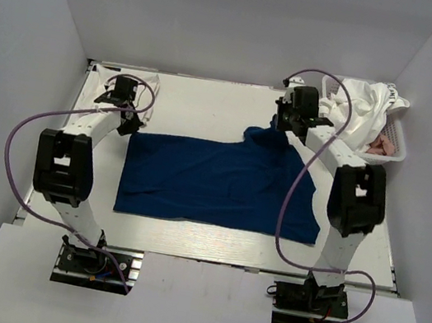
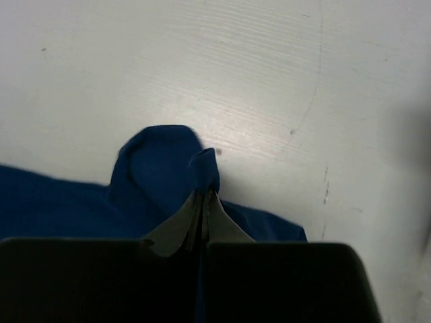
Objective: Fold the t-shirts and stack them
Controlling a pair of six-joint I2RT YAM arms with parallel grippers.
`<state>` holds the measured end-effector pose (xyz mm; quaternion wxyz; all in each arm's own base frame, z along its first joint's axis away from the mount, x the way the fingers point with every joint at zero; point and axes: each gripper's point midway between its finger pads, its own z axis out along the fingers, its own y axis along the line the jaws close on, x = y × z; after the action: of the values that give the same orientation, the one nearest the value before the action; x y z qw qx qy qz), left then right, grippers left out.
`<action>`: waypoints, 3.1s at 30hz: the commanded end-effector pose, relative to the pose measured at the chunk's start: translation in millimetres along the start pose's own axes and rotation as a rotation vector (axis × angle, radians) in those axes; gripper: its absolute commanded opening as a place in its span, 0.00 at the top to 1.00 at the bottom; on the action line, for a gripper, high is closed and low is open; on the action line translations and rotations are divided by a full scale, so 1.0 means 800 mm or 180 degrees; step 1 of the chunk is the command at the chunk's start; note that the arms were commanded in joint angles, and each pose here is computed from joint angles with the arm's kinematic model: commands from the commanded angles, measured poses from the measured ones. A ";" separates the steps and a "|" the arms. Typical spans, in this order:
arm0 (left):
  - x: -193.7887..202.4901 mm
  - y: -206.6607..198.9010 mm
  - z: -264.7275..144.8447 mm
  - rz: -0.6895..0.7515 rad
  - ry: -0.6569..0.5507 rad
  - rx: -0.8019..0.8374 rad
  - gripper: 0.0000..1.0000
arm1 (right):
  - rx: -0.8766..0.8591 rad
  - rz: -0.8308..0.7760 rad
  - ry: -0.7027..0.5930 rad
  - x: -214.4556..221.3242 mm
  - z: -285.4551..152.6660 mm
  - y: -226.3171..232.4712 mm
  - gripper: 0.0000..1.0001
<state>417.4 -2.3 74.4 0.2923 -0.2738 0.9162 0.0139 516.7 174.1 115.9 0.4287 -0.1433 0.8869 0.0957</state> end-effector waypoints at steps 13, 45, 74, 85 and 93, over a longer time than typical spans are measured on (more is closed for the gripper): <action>0.023 0.011 -0.072 -0.0082 -0.0413 0.0273 1.00 | 0.0295 0.0048 -0.0212 0.077 -0.215 0.015 1.00; 0.076 -0.004 -0.109 -0.0443 -0.0236 0.0910 0.00 | -0.0215 0.1166 -0.0009 0.184 -0.240 0.065 0.10; 0.164 0.024 -0.008 -0.0073 0.0493 0.0276 0.00 | -0.1717 0.0920 0.0940 0.230 -0.223 0.193 0.10; 0.162 0.021 -0.010 -0.0045 0.0510 0.0301 0.00 | -0.0853 0.0589 0.0361 0.179 -0.193 0.138 0.10; 0.162 0.023 -0.013 -0.0020 0.0489 0.0318 0.00 | -0.0806 0.0660 0.0729 0.202 -0.149 0.143 0.10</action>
<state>336.9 -60.2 28.5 0.2708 -0.2645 0.9221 -0.0800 284.6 216.2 73.1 0.2919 -0.1175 0.9178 0.2423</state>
